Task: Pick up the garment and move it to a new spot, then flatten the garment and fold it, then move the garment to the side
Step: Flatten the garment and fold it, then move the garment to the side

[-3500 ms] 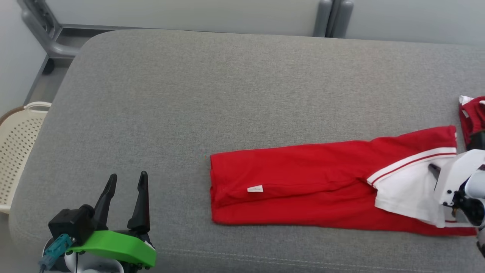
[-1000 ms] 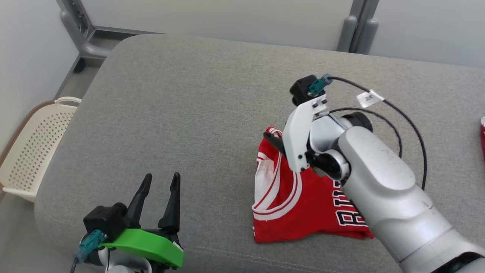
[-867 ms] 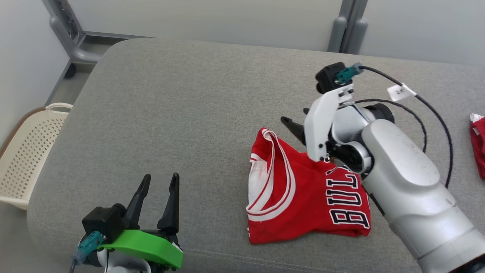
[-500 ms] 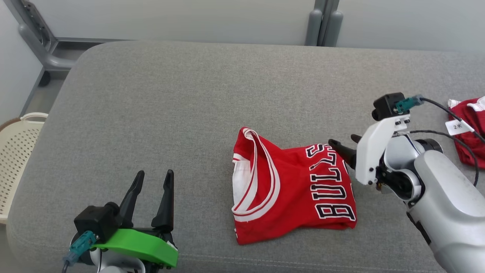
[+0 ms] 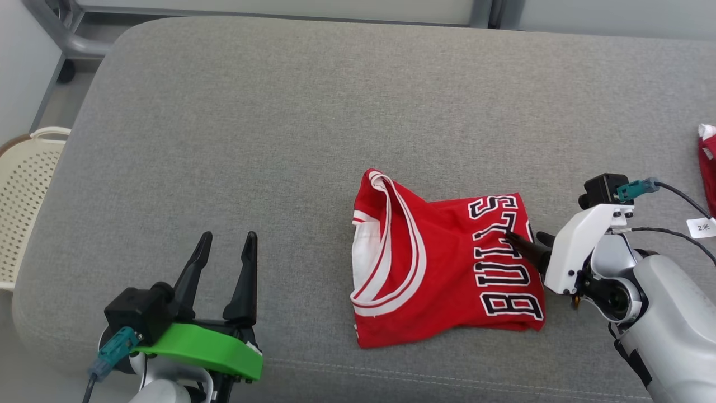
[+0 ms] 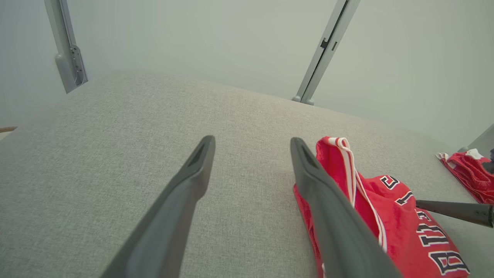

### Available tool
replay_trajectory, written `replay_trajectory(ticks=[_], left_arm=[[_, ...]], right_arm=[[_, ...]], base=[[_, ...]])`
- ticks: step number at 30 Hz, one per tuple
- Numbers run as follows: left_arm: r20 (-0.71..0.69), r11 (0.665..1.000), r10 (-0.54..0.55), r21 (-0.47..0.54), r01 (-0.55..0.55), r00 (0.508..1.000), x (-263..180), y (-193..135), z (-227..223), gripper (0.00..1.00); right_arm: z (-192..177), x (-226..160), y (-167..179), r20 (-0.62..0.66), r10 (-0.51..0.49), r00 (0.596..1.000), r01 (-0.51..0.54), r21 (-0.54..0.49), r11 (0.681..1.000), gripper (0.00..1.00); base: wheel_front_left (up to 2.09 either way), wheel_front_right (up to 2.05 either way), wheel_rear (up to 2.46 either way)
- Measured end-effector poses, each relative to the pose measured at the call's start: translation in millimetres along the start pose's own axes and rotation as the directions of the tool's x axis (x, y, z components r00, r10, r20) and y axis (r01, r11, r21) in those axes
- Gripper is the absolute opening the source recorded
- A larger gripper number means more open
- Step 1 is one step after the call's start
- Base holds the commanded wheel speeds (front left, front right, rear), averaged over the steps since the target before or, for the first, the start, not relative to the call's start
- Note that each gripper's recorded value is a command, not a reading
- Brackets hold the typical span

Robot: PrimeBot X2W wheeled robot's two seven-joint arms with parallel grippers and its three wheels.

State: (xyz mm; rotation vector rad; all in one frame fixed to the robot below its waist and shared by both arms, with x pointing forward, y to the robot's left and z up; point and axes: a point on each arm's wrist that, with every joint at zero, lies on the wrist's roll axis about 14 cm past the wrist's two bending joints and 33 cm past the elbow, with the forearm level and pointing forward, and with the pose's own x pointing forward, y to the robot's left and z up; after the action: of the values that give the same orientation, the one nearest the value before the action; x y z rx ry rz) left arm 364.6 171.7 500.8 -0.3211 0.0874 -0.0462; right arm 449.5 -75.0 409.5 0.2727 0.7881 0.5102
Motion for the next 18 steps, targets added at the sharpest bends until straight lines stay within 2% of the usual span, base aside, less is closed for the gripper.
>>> replay_trajectory(ticks=[8,18], left_arm=[[-0.001,0.999,0.054,0.007,-0.054,0.999,-6,16,1,1.0],[0.021,0.998,0.061,0.013,-0.061,0.998,-10,18,7,1.0]], right_arm=[[1,18,6,-0.022,0.017,1.0,-0.018,-0.032,0.999,1.0],[1,15,7,-0.02,0.012,1.0,-0.013,-0.039,0.999,1.0]], base=[[0.0,0.0,0.0],[0.0,0.0,0.0]])
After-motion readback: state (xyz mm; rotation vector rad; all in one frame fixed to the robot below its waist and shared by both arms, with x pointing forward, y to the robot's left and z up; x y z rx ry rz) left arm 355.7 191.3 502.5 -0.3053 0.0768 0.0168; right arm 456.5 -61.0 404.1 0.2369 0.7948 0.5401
